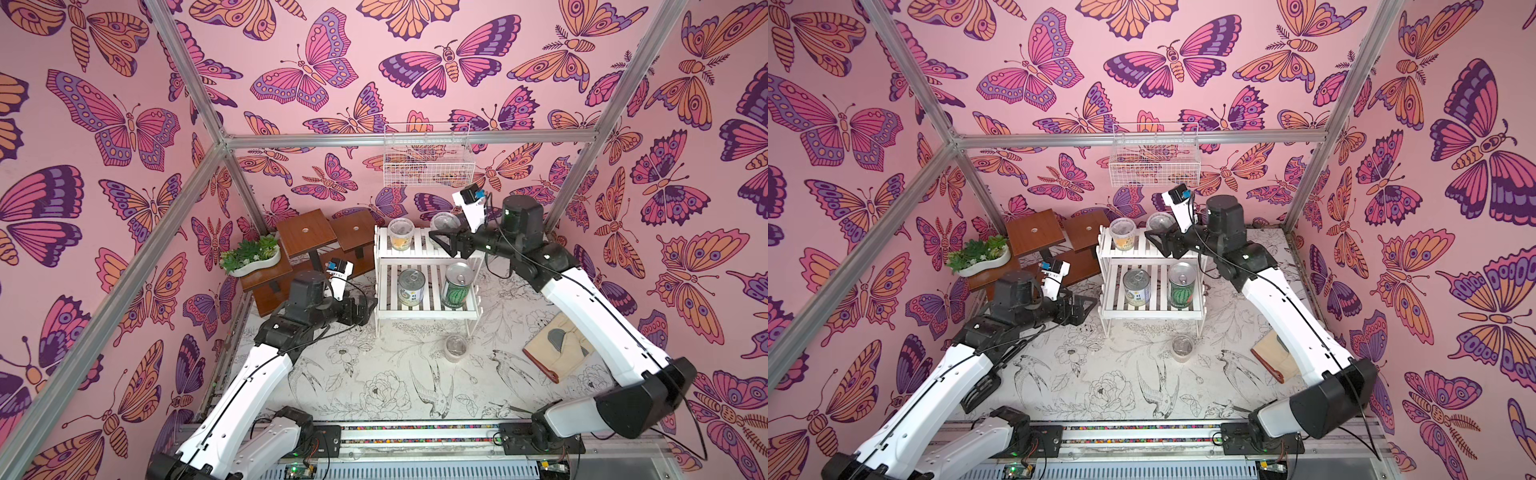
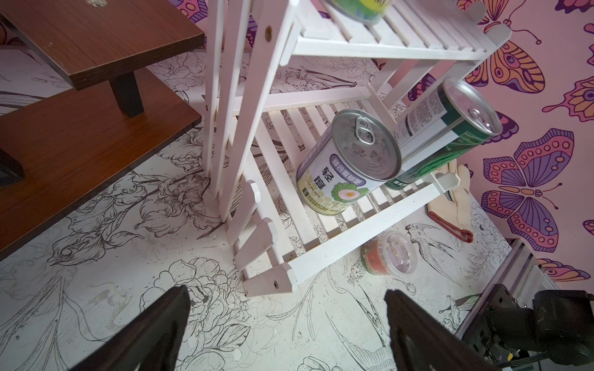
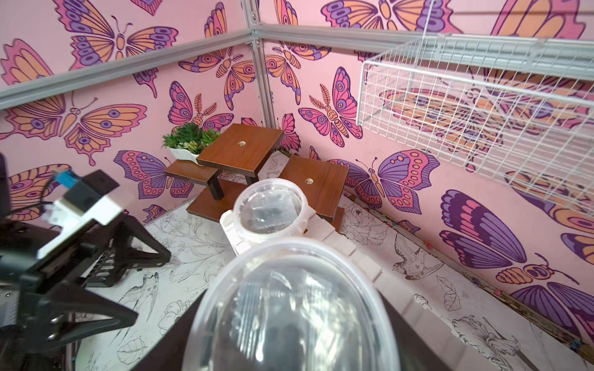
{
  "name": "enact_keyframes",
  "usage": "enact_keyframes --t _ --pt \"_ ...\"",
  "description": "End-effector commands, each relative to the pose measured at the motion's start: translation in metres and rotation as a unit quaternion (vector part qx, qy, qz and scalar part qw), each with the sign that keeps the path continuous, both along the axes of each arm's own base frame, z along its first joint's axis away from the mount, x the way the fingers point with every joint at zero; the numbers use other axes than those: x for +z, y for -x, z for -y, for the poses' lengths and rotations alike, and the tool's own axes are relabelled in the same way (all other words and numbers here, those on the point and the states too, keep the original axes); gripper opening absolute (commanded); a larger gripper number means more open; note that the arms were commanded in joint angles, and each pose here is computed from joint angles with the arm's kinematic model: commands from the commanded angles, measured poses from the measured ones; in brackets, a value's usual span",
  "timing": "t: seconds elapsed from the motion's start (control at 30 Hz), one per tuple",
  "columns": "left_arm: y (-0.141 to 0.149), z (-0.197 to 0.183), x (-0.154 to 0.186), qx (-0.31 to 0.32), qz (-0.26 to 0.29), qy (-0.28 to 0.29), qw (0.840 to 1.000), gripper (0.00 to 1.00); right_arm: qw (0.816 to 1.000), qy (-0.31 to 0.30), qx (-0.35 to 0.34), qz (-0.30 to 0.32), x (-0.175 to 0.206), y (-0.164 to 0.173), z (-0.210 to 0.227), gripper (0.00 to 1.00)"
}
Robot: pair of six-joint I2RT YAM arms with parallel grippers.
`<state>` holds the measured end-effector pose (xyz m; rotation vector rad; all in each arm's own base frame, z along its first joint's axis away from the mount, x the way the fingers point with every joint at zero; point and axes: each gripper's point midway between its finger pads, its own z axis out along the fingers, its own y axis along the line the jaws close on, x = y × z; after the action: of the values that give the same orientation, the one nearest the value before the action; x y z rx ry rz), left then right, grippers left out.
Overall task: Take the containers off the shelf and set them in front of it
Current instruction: 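Pick up a container from the shelf, then place the container at the center of the board.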
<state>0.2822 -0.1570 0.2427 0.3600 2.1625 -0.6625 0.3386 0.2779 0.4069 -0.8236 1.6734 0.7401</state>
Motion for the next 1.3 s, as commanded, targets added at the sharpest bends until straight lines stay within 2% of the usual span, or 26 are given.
enact_keyframes --t 0.0,0.37,0.63,0.97,1.27 --pt "0.001 -0.003 -0.007 0.001 -0.002 -0.009 1.000 1.00 1.000 0.006 0.006 -0.027 -0.012 0.024 0.005 0.58" --pt "0.001 -0.003 -0.007 0.003 -0.002 -0.008 1.000 1.00 0.998 0.026 0.032 -0.043 -0.054 0.100 0.008 0.58" --pt "0.000 -0.005 -0.008 0.010 -0.002 -0.011 1.000 1.00 0.995 0.047 0.044 -0.072 -0.104 0.135 0.007 0.56" --pt "-0.001 -0.004 -0.008 0.009 -0.003 -0.008 1.000 1.00 0.993 0.050 0.044 -0.096 -0.177 0.158 -0.011 0.57" --pt "-0.002 -0.004 -0.008 0.010 -0.001 -0.006 1.000 1.00 0.992 0.062 0.032 -0.102 -0.225 0.161 -0.028 0.57"
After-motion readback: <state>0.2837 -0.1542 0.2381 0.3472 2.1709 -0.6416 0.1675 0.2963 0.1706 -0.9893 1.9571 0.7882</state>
